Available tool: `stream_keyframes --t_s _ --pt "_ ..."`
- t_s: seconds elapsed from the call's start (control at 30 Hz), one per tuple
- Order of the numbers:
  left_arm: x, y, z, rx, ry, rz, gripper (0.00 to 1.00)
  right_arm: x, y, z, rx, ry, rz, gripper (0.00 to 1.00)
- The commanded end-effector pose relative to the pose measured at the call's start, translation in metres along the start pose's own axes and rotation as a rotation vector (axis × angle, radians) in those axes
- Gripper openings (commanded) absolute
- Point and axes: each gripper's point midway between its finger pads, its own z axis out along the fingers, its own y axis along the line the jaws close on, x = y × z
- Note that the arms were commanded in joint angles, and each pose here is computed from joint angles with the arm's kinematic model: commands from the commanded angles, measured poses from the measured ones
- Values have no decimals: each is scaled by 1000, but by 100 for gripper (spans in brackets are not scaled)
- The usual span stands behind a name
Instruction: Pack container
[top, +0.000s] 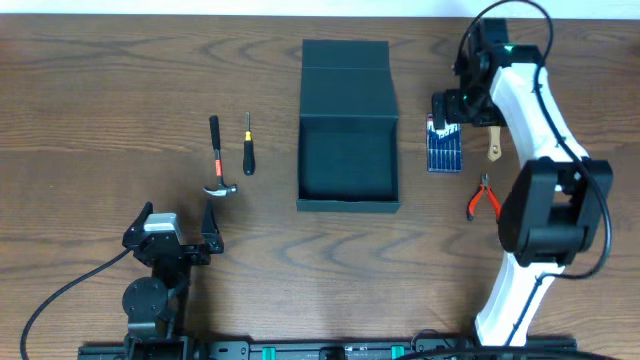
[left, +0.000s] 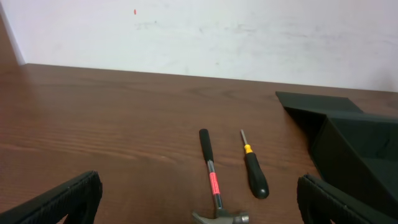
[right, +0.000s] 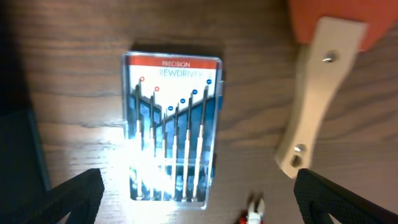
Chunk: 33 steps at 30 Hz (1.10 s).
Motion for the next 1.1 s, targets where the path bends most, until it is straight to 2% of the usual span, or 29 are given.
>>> stream_keyframes --t_s 0.0,0.73,1.07 --pt "7 -2 1 13 13 7 99 2 0 17 -9 38 -15 99" --pt "7 -2 1 13 13 7 98 14 13 61 -5 123 67 99" --pt "7 -2 1 13 13 7 99 23 36 78 -4 167 13 99"
